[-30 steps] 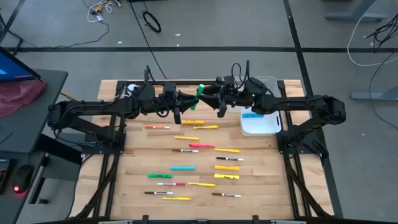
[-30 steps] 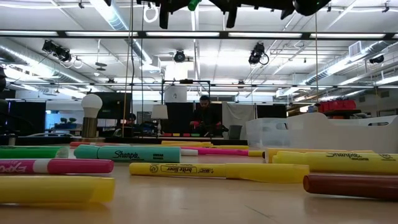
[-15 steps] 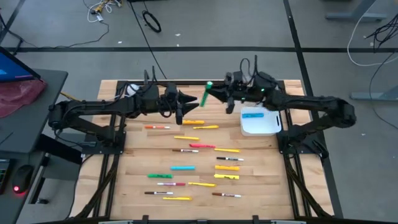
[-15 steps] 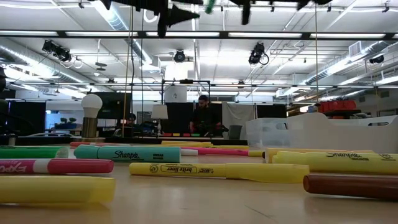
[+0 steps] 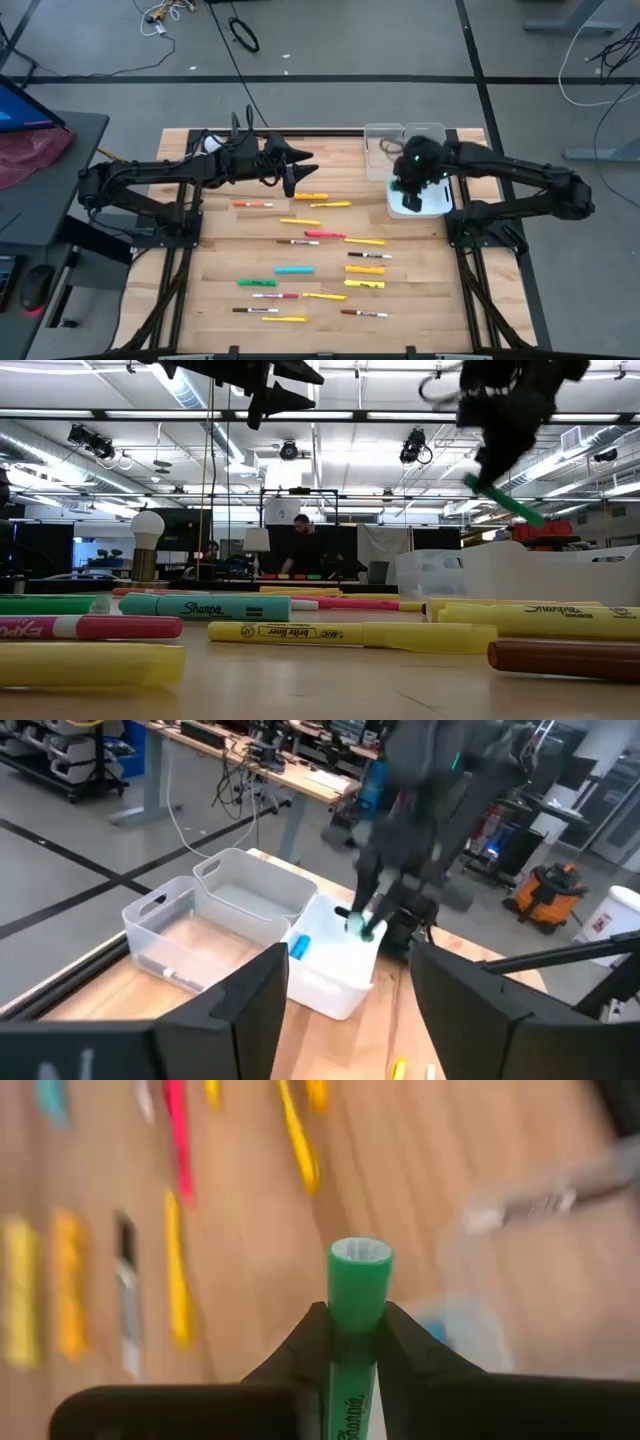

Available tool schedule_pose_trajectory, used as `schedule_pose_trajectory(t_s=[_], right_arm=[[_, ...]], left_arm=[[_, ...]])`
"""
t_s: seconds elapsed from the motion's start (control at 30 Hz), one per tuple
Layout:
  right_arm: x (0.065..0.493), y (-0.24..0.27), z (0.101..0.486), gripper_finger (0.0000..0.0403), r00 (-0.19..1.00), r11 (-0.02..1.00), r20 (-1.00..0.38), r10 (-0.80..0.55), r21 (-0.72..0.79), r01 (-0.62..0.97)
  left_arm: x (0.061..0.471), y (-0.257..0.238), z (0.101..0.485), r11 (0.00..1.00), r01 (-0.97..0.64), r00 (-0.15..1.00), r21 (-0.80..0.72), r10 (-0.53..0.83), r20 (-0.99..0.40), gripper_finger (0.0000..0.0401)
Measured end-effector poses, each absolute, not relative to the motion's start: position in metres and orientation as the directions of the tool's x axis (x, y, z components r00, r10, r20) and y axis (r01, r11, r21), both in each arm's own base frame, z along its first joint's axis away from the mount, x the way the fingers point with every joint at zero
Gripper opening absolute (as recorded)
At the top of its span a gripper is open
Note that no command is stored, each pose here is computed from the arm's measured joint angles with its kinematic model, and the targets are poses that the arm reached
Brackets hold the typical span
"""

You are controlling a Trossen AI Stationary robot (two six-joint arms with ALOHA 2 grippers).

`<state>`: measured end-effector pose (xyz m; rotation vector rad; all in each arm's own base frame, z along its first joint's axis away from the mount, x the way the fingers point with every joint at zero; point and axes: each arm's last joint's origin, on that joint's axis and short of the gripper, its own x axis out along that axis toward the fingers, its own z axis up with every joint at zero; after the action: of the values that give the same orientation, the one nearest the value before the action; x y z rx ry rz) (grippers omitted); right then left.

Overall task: Pick & Place Markers
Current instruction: Put the green highlighter pen into the white bin, then put the brown marker pen into the transparent bin

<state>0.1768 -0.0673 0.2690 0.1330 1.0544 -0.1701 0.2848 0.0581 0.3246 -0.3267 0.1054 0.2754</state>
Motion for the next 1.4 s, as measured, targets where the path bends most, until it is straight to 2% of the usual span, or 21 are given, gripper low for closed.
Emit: schedule_pose_trajectory(t_s=[0.17,0.3,0.5,0.83,1.03,1.23,1.4], right_arm=[[0.174,-0.070,0.218,0.0044,0.414,0.990,-0.902,-0.123,-0.081,0.117],[0.170,-0.070,0.195,0.0046,0.338,0.988,-0.928,-0.156,-0.145,0.058],[0.169,-0.073,0.174,0.0048,0.215,0.974,-0.950,-0.225,-0.219,0.054],[0.185,-0.081,0.147,0.0056,0.165,0.964,-0.955,-0.246,-0.259,-0.064],[0.185,-0.083,0.147,0.0112,0.137,0.945,-0.938,-0.318,-0.325,-0.028],[0.176,-0.080,0.167,0.0178,0.100,0.944,-0.939,-0.330,-0.329,0.020],[0.170,-0.077,0.202,0.0202,0.097,0.930,-0.939,-0.329,-0.305,0.203]], left_arm=[[0.285,0.058,0.324,0.910,-0.284,0.957,-0.301,0.250,-0.148,0.0205],[0.285,0.058,0.324,0.907,-0.285,0.957,-0.309,0.250,-0.149,0.0204],[0.285,0.058,0.324,0.907,-0.285,0.957,-0.310,0.250,-0.149,0.0204],[0.285,0.058,0.324,0.907,-0.285,0.957,-0.310,0.250,-0.149,0.0204],[0.285,0.058,0.324,0.907,-0.285,0.957,-0.310,0.250,-0.149,0.0204],[0.285,0.058,0.324,0.907,-0.285,0.957,-0.310,0.250,-0.149,0.0204],[0.285,0.058,0.324,0.907,-0.285,0.957,-0.310,0.250,-0.149,0.0204]])
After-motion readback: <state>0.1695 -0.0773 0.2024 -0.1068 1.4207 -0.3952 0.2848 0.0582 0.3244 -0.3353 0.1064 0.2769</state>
